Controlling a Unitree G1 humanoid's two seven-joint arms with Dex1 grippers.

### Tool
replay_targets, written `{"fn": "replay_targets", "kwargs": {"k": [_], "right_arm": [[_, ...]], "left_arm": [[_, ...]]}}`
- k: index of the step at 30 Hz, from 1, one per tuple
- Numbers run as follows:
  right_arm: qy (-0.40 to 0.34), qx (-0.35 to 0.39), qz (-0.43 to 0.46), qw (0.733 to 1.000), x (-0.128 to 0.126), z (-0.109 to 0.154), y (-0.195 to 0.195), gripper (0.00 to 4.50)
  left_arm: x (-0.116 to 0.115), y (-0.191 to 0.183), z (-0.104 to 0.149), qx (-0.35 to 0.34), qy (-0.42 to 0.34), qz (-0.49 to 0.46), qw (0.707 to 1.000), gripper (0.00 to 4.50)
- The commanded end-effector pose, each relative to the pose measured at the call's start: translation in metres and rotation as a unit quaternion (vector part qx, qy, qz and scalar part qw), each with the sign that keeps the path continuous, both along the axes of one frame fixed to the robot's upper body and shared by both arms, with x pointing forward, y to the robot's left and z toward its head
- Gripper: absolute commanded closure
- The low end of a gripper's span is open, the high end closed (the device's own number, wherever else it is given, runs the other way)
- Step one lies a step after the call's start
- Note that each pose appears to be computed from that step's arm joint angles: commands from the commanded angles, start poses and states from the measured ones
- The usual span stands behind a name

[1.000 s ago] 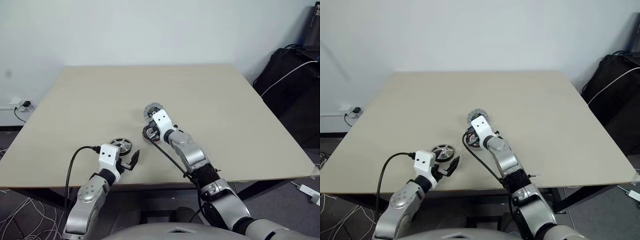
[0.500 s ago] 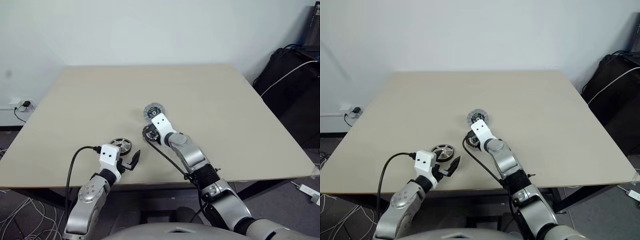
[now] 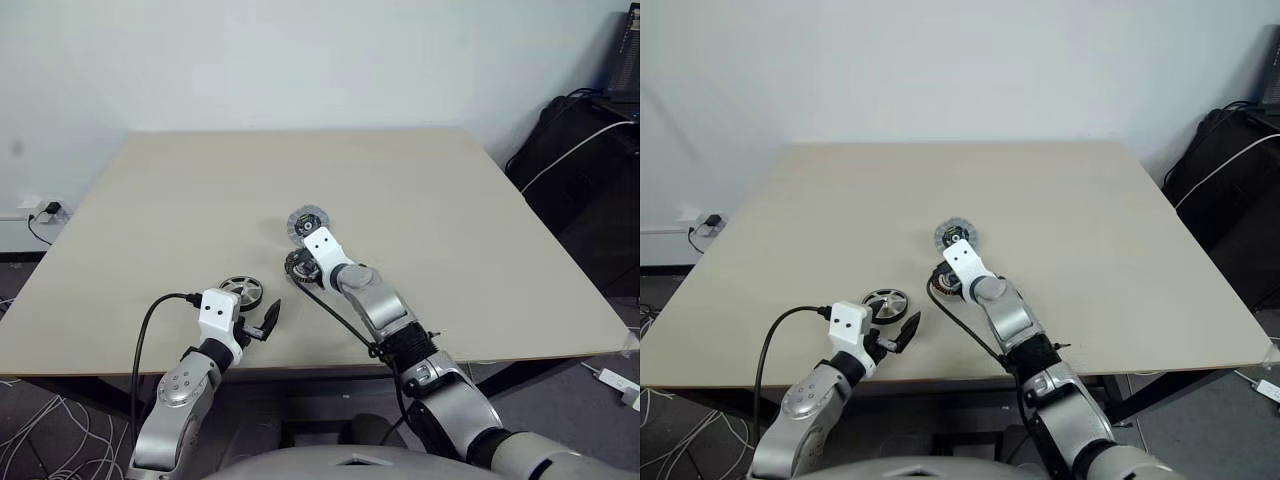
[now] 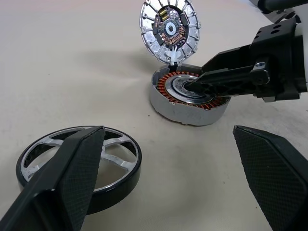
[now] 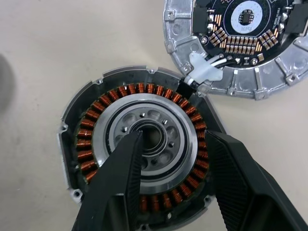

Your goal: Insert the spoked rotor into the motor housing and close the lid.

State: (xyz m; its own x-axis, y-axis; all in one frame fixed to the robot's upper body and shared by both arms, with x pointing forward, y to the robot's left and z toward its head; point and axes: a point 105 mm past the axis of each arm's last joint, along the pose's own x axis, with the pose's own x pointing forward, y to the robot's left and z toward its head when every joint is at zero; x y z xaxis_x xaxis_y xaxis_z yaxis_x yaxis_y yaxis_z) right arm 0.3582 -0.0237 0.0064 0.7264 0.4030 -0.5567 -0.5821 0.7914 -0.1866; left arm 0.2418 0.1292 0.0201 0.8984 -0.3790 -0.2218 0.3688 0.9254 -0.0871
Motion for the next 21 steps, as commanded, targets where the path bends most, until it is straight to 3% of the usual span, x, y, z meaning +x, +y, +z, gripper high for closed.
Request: {"fn": "replay_targets", "kwargs": {"k": [1, 11, 17, 18, 21], "right_arm": [[-0.02, -0.008, 0.003, 1.0, 0.006, 0.008, 0.001, 2.32], [-0.028, -0.011, 0.01, 1.0, 0.007, 0.011, 0.005, 2.32], [-0.015, -0.009, 0.021, 1.0, 0.002, 0.01, 0.01, 4.27], [-0.014, -0.009, 0.022, 1.0, 0.002, 0.01, 0.011, 4.46], [-0.012, -0.01, 0.027, 1.0, 0.0, 0.011, 0.012, 4.46]], "left_arm": [[0.003, -0.001, 0.013, -0.001, -0.028, 0.002, 1.0, 0.0], [0.003, 0.0, 0.013, 0.0, -0.029, 0.004, 1.0, 0.0], [0.004, 0.0, 0.014, 0.0, -0.03, 0.004, 1.0, 0.0], [0.004, 0.0, 0.014, 0.0, -0.03, 0.004, 1.0, 0.0], [0.004, 0.0, 0.014, 0.0, -0.03, 0.003, 1.0, 0.0]]}}
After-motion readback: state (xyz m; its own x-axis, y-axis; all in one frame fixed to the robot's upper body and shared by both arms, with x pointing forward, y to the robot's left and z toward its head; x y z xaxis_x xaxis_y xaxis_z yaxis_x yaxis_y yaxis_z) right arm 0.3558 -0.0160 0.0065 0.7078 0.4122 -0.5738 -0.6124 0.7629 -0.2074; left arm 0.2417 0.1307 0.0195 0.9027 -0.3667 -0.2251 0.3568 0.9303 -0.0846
